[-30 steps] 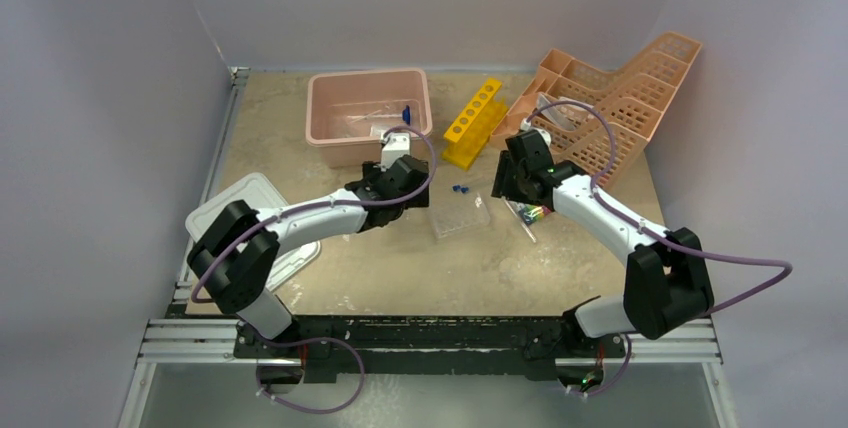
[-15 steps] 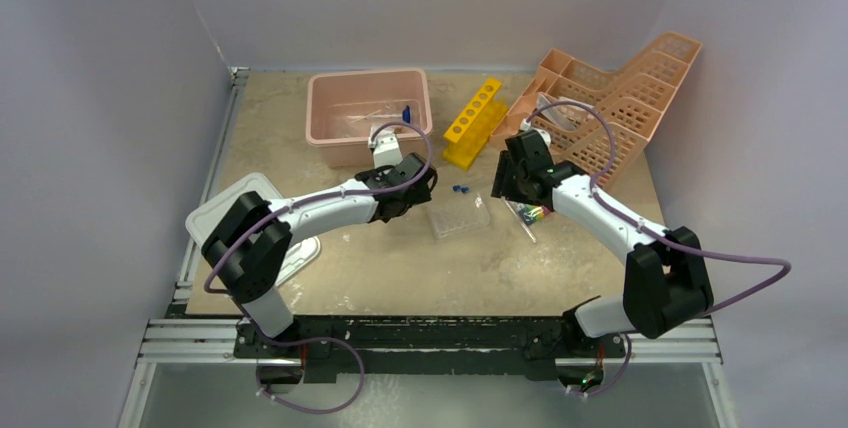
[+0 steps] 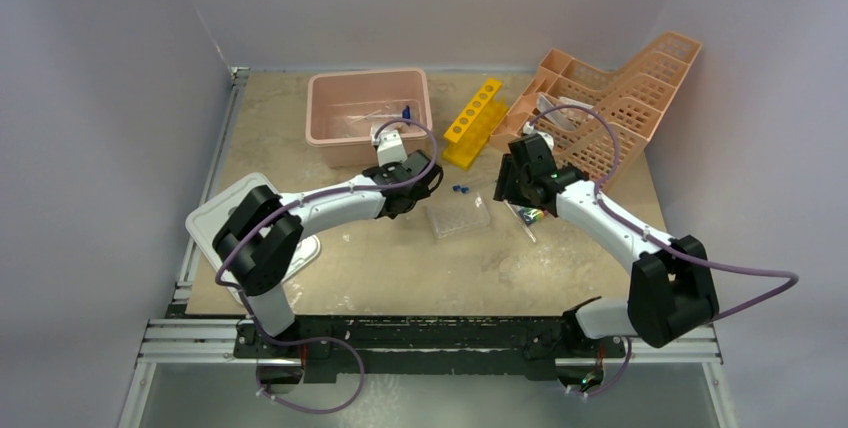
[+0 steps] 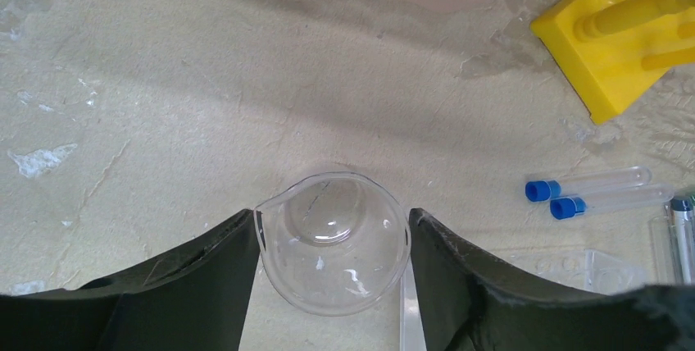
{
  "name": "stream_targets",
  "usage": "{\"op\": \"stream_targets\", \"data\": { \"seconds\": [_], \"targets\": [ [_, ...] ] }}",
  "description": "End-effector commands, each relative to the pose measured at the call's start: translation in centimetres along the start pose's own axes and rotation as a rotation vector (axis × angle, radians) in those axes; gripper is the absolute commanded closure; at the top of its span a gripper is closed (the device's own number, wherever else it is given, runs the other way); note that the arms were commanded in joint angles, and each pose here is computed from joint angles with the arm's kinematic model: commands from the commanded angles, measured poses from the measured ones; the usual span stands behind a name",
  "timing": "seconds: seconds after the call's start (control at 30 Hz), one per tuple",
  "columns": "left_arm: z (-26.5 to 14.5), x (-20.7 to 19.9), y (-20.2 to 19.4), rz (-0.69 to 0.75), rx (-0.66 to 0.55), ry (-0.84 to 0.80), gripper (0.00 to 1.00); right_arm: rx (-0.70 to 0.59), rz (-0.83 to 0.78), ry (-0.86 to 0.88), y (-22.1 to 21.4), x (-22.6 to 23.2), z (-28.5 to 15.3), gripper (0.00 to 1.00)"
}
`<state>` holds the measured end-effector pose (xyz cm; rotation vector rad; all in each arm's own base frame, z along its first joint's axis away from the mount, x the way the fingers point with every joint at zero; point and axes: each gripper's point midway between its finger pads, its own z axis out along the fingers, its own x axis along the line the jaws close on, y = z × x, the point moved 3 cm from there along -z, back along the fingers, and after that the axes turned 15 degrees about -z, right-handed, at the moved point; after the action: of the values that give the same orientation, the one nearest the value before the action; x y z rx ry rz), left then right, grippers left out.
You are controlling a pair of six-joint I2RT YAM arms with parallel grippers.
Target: Organize the chemistry lab equipment
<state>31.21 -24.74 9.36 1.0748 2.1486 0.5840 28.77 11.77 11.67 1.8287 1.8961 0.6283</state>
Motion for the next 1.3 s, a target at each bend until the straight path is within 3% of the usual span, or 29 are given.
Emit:
{"op": "stream_targets", "data": {
  "seconds": [0.0, 0.13, 0.2, 0.4, 0.8, 1.07, 1.27],
  "targets": [
    [-1.4, -1.4, 1.8, -0.048, -0.056, -0.031, 0.38, -0.034, 0.014, -0.012, 0.3, -0.4, -0.6, 0.41],
    [-1.5, -1.2, 1.9, -0.041, -0.059, -0.029, 0.58, -0.037, 0.016, -0.007, 0.3, -0.3, -0.6, 0.41],
    [-1.6, -1.4, 2.2, -0.020, -0.069, -0.027, 0.61, -0.036, 0.017, -0.007, 0.3, -0.3, -0.6, 0.41],
    [-3.7, -2.0, 5.0, 0.021, -0.133, -0.067, 0.64, -0.043, 0.016, -0.006, 0.4, -0.4, -0.7, 0.41],
    [-12.3, -6.9, 14.0, 0.023, -0.226, -0.380, 0.64, -0.057, 0.005, -0.013, 1.4, -0.2, -0.5, 0.41],
    [-9.1, -9.3, 20.8, 0.007, -0.238, -0.411, 0.63, -0.063, -0.004, -0.025, 2.4, -0.1, -0.1, 0.41],
    [-2.8, -11.4, 20.8, 0.132, -0.130, -0.337, 0.63, -0.062, -0.012, -0.050, 3.3, -0.1, 0.4, 0.41]
  ]
}}
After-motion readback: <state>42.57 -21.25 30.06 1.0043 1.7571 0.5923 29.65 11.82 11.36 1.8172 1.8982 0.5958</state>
